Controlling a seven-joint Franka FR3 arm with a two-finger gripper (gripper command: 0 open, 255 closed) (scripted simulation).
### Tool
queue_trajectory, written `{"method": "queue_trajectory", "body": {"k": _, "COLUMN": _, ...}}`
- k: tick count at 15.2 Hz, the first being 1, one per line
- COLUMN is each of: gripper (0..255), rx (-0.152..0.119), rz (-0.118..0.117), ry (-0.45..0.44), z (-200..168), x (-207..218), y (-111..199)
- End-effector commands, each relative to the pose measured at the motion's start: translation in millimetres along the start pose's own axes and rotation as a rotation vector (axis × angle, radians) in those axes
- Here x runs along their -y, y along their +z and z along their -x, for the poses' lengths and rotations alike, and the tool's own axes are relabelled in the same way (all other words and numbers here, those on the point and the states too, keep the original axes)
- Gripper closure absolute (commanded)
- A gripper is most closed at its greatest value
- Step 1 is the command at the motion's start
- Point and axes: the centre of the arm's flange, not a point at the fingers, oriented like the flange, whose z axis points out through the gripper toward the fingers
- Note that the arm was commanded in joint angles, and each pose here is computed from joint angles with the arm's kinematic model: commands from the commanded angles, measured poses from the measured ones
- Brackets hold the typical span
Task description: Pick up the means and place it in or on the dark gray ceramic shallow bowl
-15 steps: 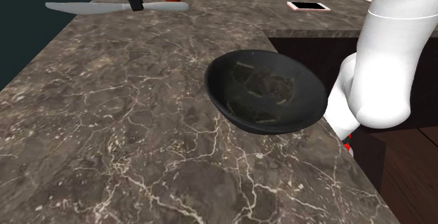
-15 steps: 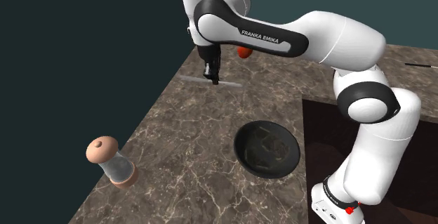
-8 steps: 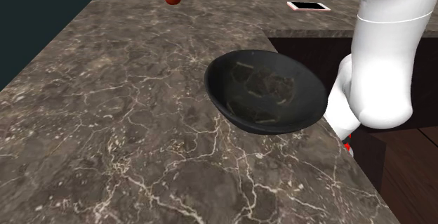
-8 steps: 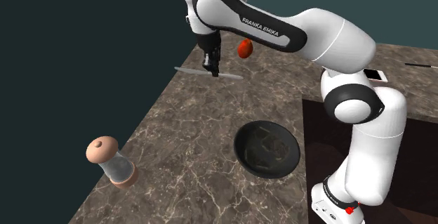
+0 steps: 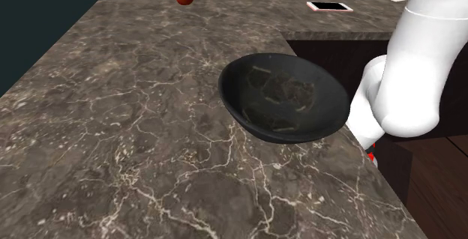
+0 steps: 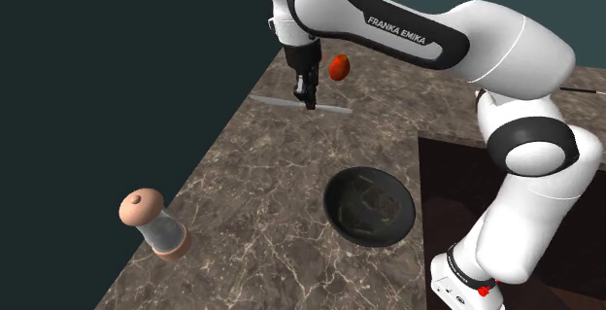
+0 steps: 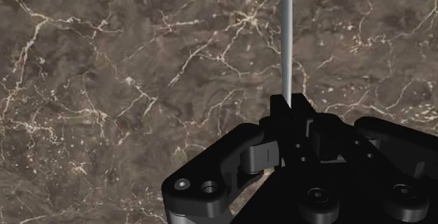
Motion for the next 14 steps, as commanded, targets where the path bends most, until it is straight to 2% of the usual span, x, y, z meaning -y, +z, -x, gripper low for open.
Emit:
{"method": "queue_trajectory", "body": {"k": 1, "gripper": 255, "rx": 0.001, "rz": 0.000, "ry": 0.001, "z": 19, "x": 18, "y": 3}}
{"method": "queue_trajectory", "body": {"k": 14, "gripper": 255, "rx": 0.001, "rz": 0.000, "ry": 0.001, "z": 150, "x": 129, "y": 7}}
